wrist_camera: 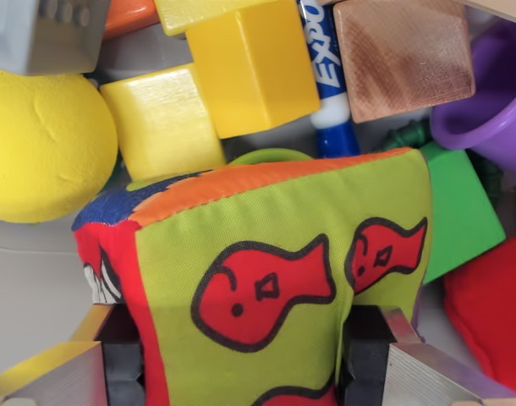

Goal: Pick an object from the bin

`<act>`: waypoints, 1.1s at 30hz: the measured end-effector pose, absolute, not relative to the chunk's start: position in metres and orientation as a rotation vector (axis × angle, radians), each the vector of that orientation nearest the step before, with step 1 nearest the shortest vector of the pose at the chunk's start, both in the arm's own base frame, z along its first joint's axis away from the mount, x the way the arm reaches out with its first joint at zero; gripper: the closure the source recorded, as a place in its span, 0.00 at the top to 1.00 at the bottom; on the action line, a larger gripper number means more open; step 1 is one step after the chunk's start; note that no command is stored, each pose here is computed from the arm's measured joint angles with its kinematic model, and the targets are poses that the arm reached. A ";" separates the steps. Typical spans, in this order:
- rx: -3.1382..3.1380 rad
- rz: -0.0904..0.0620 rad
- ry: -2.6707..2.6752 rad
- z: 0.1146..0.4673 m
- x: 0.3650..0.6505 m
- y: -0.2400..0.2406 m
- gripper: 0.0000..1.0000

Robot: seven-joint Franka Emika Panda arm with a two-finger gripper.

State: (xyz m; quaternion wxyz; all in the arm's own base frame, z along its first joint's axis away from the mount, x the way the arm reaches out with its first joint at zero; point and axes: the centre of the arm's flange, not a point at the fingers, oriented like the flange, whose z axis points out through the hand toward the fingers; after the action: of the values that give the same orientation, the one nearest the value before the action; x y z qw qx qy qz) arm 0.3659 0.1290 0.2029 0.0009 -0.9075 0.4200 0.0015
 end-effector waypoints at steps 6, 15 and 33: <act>-2.849 0.003 1.318 0.203 0.366 0.129 0.00; -2.848 0.002 1.320 0.209 0.367 0.129 0.00; -2.848 -0.004 1.320 0.254 0.366 0.128 0.00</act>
State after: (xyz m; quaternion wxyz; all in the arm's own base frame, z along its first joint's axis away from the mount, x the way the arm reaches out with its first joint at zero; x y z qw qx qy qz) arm 0.3660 0.1285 0.2539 0.0014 -0.9073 0.4205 -0.0012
